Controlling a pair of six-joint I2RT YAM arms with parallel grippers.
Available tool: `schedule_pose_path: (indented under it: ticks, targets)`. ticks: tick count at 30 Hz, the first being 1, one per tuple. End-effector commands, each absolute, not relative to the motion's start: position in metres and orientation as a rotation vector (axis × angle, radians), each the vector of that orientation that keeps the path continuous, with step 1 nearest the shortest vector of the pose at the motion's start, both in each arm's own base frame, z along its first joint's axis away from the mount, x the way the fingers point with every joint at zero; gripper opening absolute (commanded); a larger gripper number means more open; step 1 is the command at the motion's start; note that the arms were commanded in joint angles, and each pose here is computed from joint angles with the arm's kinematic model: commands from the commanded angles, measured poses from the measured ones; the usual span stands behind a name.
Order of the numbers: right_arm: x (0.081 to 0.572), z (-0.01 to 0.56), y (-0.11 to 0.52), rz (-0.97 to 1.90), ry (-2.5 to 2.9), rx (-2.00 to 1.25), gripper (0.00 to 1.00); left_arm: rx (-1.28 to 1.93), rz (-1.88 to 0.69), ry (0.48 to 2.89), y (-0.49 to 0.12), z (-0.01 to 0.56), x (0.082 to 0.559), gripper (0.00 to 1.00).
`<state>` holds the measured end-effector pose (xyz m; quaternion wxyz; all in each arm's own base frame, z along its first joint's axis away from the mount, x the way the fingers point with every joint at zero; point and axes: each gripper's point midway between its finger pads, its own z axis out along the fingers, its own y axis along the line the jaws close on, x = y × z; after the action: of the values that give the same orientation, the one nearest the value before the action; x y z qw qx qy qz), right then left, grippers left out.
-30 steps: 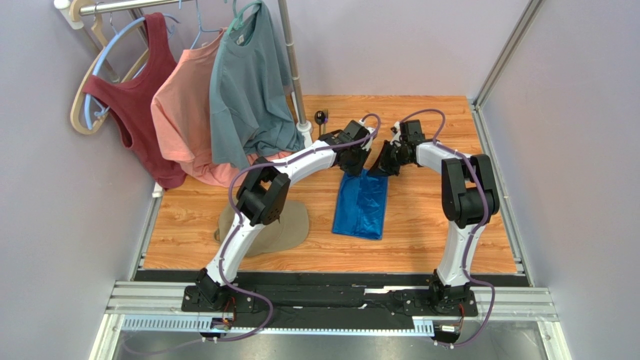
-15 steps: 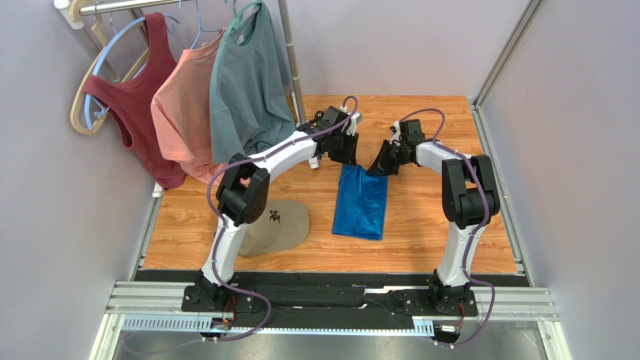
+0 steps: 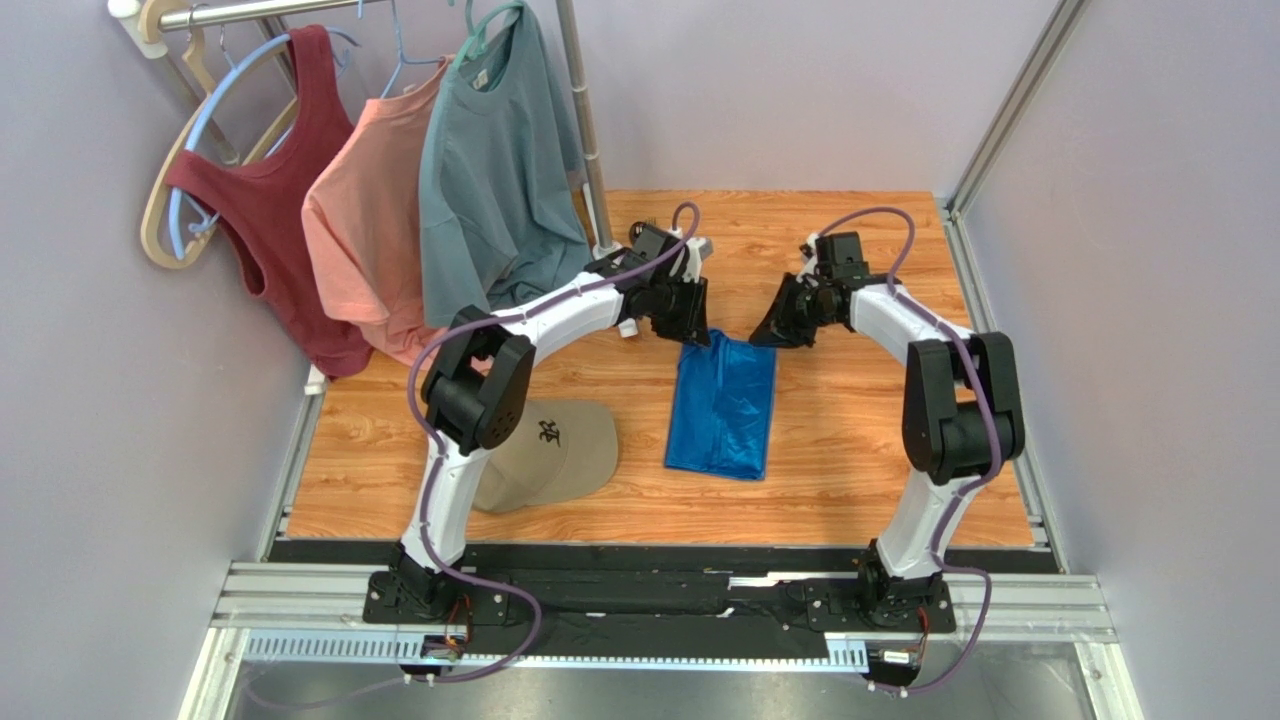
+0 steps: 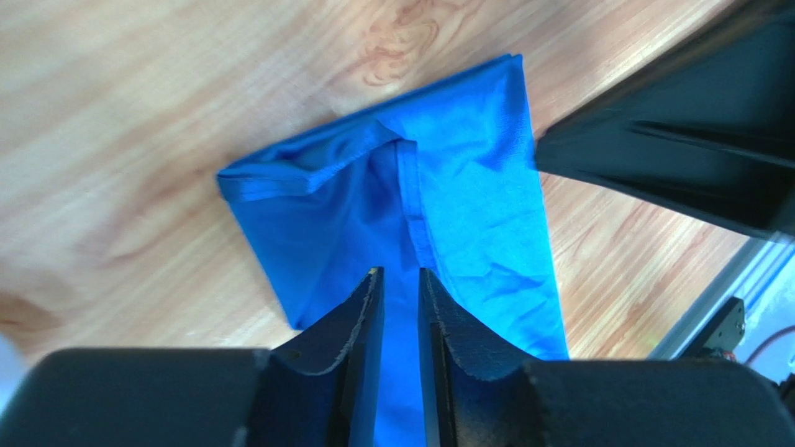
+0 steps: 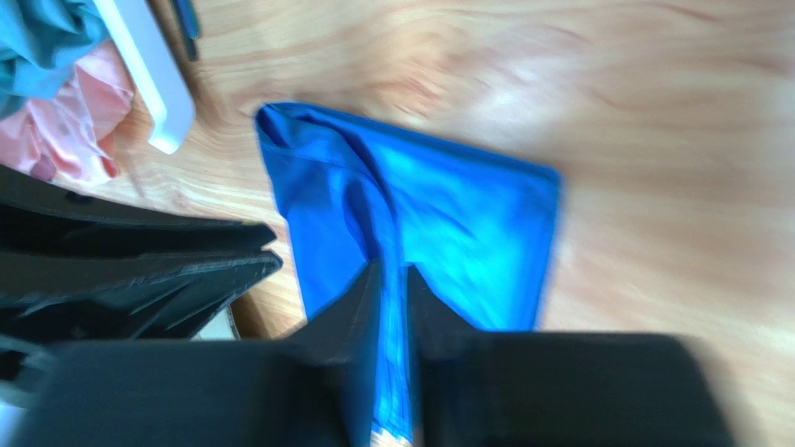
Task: Fold the napkin into a case and place the utensils inside
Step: Smooth out the 2/3-rectangle-folded napkin at the center of the board, then pick up the 2/3-rectangle-folded napkin at the center of the board.
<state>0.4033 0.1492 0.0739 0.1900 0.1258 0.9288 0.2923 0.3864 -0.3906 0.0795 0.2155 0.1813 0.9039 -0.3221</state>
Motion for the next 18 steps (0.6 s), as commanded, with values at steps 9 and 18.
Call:
schedule_pose_path:
  ticks: [9,18]
  targets:
    - [0.341,0.066,0.056,0.561,2.565,0.725,0.54,0.474,-0.584,2.417,-0.457,0.115,0.309,0.60]
    - [0.328,0.088,0.027,0.534,2.410,0.823,0.69,0.528,-0.318,2.418,-0.474,0.088,0.298,0.56]
